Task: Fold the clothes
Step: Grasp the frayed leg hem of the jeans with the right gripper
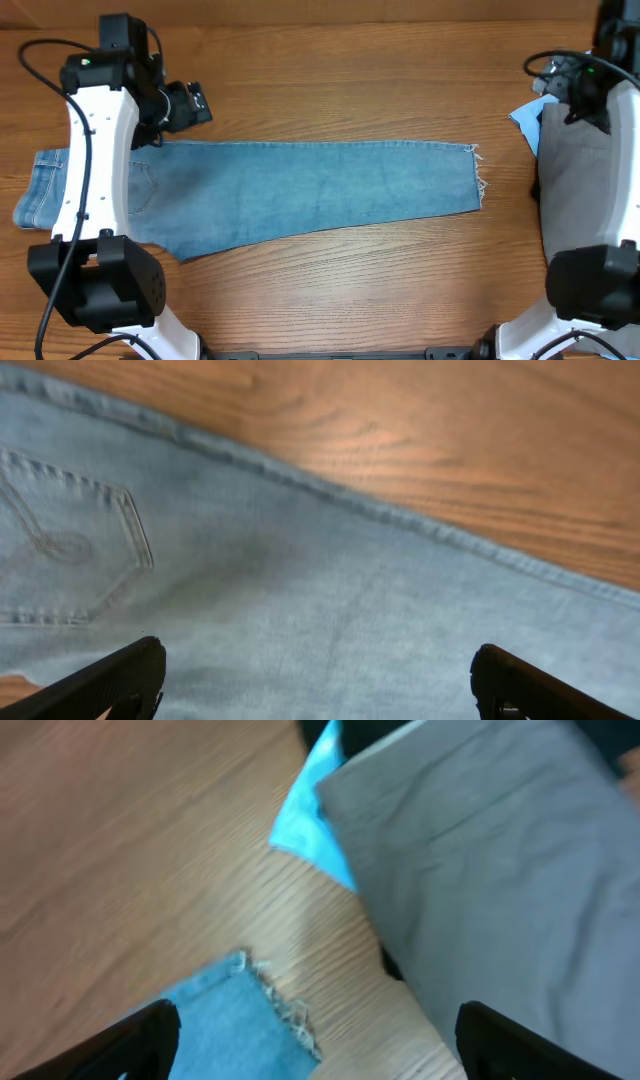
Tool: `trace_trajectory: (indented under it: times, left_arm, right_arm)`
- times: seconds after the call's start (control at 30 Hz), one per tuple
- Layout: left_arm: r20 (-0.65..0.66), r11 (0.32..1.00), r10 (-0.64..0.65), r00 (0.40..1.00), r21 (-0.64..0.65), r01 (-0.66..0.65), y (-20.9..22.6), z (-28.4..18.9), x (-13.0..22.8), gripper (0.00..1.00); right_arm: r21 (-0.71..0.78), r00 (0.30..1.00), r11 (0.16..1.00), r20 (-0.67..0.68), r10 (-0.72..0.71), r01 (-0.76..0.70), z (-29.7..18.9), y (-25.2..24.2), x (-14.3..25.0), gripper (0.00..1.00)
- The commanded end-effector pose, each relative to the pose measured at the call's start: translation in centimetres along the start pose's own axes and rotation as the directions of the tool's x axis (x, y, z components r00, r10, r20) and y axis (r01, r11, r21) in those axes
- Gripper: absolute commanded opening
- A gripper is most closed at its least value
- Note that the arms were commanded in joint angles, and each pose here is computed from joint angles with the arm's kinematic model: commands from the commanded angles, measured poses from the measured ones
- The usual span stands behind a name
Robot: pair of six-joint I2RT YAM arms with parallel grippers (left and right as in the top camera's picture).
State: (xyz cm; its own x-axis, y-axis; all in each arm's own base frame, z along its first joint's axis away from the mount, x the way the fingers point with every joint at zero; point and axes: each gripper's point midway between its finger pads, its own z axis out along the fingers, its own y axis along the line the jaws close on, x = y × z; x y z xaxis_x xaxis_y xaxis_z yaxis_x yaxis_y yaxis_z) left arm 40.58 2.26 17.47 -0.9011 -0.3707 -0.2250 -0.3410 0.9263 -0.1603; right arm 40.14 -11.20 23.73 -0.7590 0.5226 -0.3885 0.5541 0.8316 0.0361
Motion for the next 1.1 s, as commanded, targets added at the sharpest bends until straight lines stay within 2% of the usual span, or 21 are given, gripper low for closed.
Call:
trace_trajectory:
  times: [0.0,0.03,0.2,0.5,0.63,0.87,1.07]
  left_arm:
    - [-0.044,1.000,-0.011,0.999,-0.002,0.011,-0.3,0.8,1.9,1.00]
    - [-0.059,1.000,-0.011,0.998,0.014,0.011,-0.6,1.2,2.3,1.00]
    - [-0.105,0.996,-0.001,0.994,0.087,0.010,-1.9,3.1,3.7,1.00]
    - [-0.111,0.991,0.032,0.993,0.131,-0.017,-3.2,4.7,4.5,1.00]
    - [-0.112,0.991,0.044,0.993,0.133,-0.029,-3.6,4.7,4.6,1.00]
    - [-0.112,0.991,0.045,0.993,0.133,-0.030,-3.6,4.7,4.6,1.00]
    - [-0.111,0.990,0.047,0.993,0.134,-0.032,-3.7,4.7,4.7,1.00]
  right_arm:
    - [-0.371,0.958,0.907,-0.119,-0.261,0.201,2.8,4.5,3.6,0.97]
    - [-0.422,0.945,0.880,-0.131,-0.298,0.219,3.6,4.9,4.6,1.00]
    - [-0.423,0.916,0.882,-0.232,-0.328,0.209,7.9,3.9,8.6,1.00]
    - [-0.449,0.887,0.860,-0.257,-0.383,0.241,13.2,6.0,14.1,1.00]
    - [-0.443,0.885,0.864,-0.267,-0.381,0.238,14.2,6.0,15.0,1.00]
    - [-0.343,0.896,0.907,-0.279,-0.346,0.243,16.1,4.4,15.3,1.00]
    - [-0.340,0.879,0.912,-0.329,-0.346,0.231,18.0,4.2,16.4,1.00]
